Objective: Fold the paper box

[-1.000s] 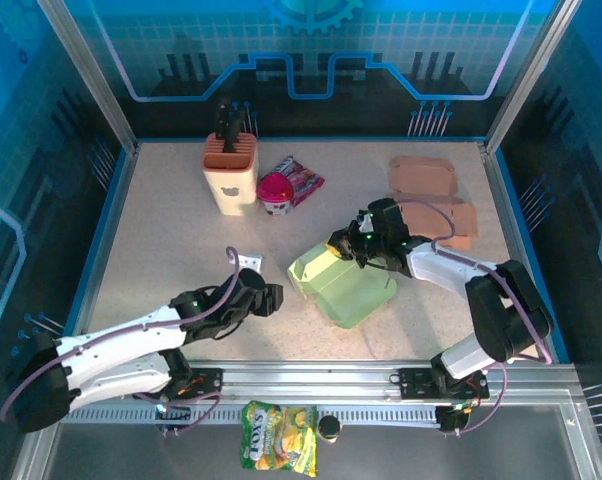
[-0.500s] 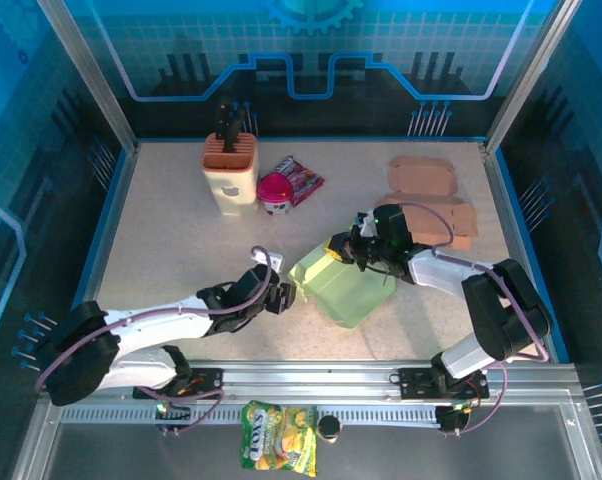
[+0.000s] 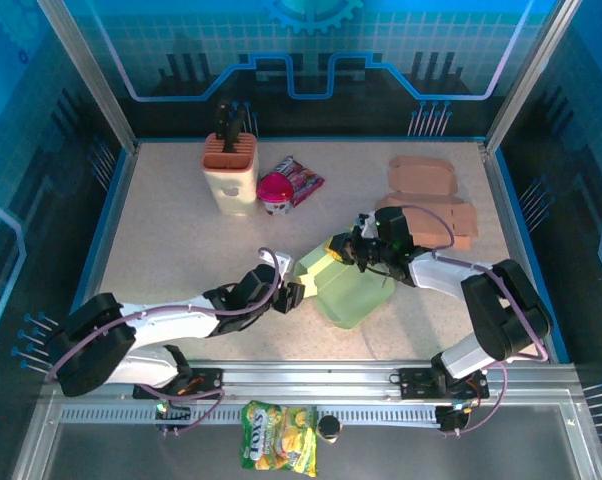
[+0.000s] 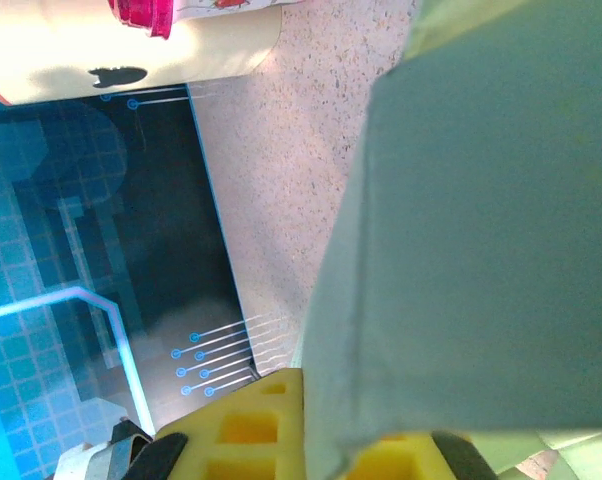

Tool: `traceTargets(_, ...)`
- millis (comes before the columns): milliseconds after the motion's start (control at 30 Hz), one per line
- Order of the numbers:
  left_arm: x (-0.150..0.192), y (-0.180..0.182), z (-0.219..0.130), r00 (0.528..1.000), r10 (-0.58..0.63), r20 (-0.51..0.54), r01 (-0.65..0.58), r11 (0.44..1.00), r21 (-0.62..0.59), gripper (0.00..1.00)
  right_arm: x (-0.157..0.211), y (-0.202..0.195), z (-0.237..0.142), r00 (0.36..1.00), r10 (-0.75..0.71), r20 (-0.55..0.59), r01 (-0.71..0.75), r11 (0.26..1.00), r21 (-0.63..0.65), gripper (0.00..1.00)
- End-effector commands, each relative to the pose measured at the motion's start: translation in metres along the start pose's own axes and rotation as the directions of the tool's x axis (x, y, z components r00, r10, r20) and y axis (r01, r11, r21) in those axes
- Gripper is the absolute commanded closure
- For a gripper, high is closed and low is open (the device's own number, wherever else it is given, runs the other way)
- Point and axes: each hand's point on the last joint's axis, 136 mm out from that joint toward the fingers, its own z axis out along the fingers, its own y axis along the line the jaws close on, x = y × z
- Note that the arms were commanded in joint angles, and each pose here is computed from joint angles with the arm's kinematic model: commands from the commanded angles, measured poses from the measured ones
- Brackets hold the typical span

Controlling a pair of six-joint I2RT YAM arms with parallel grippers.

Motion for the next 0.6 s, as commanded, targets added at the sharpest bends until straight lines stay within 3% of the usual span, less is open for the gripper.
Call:
traceTargets(0,-0.003,-0.006,0.003,0.999,0.001,0.032,-0.001,1.000,0.022,0.41,0.001,0.001,-0.005,1.000,0.002,0.012,-0.002,1.000,-0.015,1.00)
traceTargets(333,0.002,0.003,0.013,0.998,0.004,0.061,0.002,0.994,-0.108,0.39,0.000,0.004,-0.007,0.998,0.016,0.058,-0.014,0.999,-0.041,1.00)
traceTargets(567,-0.002,-0.008,0.019,0.996,0.033,0.089,-0.024,0.995,-0.098,0.49,0.003,-0.001,-0.002,0.996,0.018,0.084,-0.013,0.998,-0.062,1.00)
